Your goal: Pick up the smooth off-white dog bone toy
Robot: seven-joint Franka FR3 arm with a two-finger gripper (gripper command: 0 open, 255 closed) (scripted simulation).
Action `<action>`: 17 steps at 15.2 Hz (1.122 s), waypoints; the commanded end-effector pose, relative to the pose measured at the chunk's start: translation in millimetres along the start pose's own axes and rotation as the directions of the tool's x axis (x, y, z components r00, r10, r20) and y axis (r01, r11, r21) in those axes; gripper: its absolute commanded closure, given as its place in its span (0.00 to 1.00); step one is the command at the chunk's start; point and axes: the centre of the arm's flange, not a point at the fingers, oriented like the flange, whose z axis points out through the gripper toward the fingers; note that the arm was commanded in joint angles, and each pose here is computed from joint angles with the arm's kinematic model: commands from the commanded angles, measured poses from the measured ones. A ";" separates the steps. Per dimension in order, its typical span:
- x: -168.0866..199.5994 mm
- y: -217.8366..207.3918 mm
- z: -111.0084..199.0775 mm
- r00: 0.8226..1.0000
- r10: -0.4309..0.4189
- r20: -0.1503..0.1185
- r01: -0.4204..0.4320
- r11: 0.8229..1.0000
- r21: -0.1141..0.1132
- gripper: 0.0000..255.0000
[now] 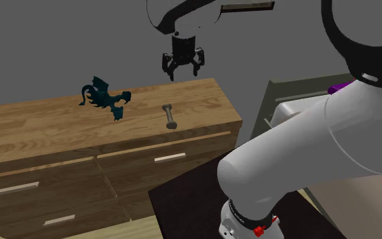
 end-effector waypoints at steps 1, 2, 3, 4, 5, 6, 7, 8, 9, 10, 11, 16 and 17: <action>12.5 -1.0 24.4 1.000 0.008 0.003 -0.008 1.000 -0.002 0.00; 19.0 -2.8 36.0 1.000 0.012 0.006 -0.012 1.000 -0.003 0.00; 25.6 -4.6 47.5 1.000 0.015 0.008 -0.015 1.000 -0.004 0.00; 32.1 -6.3 59.1 1.000 0.019 0.010 -0.019 1.000 -0.005 0.00; 38.6 -8.0 70.7 1.000 0.023 0.013 -0.023 1.000 -0.006 0.00; 45.1 -9.7 82.3 1.000 0.026 0.015 -0.026 1.000 -0.007 0.00; 51.5 -11.3 93.9 0.999 0.030 0.018 -0.030 1.000 -0.008 0.00; 58.0 -12.9 105.6 0.999 0.034 0.020 -0.034 0.999 -0.010 0.00; 64.4 -14.5 117.2 0.999 0.038 0.022 -0.037 0.999 -0.011 0.00; 70.8 -16.0 128.9 0.999 0.041 0.025 -0.041 0.999 -0.012 0.00; 77.2 -17.5 140.6 0.999 0.045 0.027 -0.045 0.999 -0.013 0.00; 108.7 -24.5 199.3 0.997 0.064 0.039 -0.063 0.998 -0.019 0.00; 114.9 -25.8 211.1 0.997 0.067 0.041 -0.067 0.998 -0.020 0.00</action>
